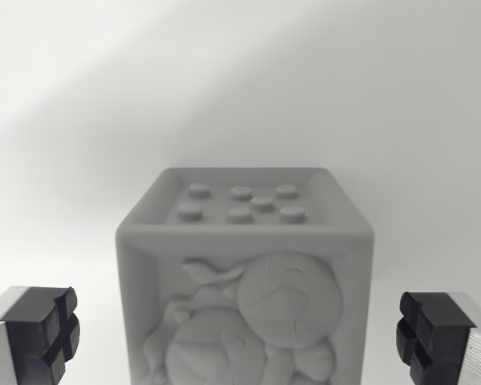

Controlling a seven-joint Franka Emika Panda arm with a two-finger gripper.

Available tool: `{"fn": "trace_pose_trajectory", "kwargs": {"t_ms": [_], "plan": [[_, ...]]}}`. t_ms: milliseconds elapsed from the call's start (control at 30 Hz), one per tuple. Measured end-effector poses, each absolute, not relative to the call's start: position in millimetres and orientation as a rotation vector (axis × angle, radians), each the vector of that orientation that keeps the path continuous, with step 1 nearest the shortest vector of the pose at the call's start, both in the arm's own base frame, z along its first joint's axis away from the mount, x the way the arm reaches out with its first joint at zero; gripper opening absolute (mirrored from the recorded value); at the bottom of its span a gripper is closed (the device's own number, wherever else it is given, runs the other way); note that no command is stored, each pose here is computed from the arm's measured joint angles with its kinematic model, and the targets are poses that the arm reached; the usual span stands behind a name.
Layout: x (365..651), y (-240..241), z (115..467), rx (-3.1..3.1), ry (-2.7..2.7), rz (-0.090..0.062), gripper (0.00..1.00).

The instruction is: Destack cube

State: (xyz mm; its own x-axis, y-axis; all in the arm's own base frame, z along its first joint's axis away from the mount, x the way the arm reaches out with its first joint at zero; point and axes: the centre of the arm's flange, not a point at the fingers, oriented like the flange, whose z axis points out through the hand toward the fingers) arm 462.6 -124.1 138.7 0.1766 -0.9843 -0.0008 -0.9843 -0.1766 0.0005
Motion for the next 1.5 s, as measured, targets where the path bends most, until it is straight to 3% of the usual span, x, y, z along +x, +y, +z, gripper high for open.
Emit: {"fn": "trace_pose_trajectory", "kwargs": {"t_ms": [567, 1500], "plan": [[463, -124, 194, -2.411, 2.012, -0.003, 1.00], [462, -123, 315, -2.410, 2.009, -0.004, 1.00]]}}
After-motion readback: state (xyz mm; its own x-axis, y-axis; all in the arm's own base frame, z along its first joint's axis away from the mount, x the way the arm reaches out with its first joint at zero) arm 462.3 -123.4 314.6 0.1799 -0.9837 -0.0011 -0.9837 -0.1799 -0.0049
